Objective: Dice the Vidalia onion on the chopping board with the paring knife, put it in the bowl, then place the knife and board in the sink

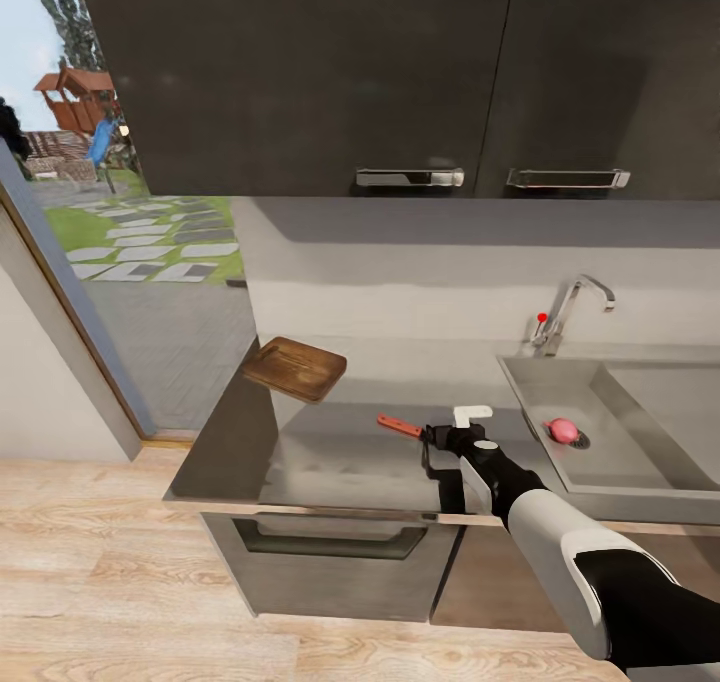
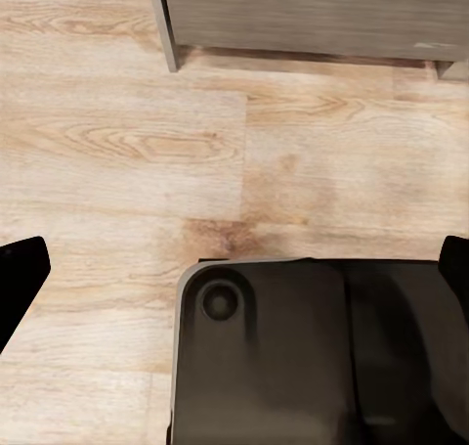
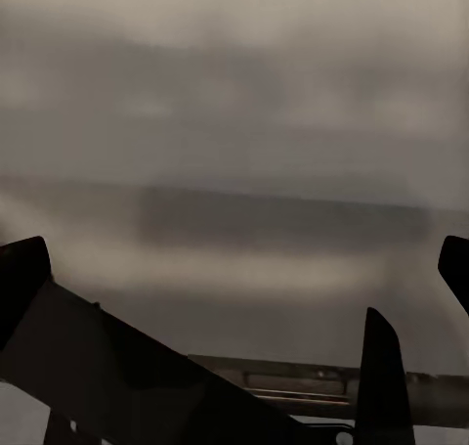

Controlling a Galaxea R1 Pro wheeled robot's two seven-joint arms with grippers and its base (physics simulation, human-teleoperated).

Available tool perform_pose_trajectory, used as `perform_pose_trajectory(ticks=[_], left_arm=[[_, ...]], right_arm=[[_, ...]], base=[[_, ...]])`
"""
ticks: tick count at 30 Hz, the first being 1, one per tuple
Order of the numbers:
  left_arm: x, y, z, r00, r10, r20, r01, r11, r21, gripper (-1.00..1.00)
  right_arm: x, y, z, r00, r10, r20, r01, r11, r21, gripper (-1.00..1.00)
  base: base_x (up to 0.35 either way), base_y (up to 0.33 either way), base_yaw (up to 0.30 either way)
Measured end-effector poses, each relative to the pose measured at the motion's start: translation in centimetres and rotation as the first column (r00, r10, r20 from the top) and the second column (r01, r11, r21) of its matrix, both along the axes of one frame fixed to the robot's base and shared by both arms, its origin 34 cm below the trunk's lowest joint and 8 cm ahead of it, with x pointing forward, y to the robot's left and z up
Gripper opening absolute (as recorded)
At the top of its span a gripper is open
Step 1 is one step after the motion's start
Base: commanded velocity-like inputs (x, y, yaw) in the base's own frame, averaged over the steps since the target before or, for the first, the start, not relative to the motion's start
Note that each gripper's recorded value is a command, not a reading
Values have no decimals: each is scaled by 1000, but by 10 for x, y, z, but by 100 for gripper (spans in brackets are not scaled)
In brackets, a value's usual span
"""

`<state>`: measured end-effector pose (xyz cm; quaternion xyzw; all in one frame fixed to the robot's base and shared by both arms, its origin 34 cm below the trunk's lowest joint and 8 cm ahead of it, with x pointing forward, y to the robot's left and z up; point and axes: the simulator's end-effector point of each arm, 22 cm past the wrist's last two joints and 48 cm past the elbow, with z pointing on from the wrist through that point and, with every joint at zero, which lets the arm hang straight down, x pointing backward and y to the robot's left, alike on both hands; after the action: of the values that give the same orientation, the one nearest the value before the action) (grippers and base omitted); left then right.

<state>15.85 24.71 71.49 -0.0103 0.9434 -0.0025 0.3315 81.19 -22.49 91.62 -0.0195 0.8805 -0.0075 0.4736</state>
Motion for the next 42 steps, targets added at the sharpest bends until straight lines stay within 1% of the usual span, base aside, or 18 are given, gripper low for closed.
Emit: perform_pose_trajectory(ticks=[16, 26, 42], left_arm=[[0, 0, 0, 1000, 0, -1, 0, 1000, 0, 100], [0, 0, 0, 1000, 1, 0, -1, 1000, 1, 100], [0, 0, 0, 1000, 0, 1, 0, 1000, 0, 100]], right_arm=[[0, 0, 0, 1000, 0, 0, 0, 1000, 0, 100], [0, 0, 0, 1000, 0, 0, 0, 1000, 0, 100], [0, 0, 0, 1000, 1, 0, -1, 1000, 0, 100]], base=[[1, 0, 0], [153, -58, 0], [14, -7, 0]])
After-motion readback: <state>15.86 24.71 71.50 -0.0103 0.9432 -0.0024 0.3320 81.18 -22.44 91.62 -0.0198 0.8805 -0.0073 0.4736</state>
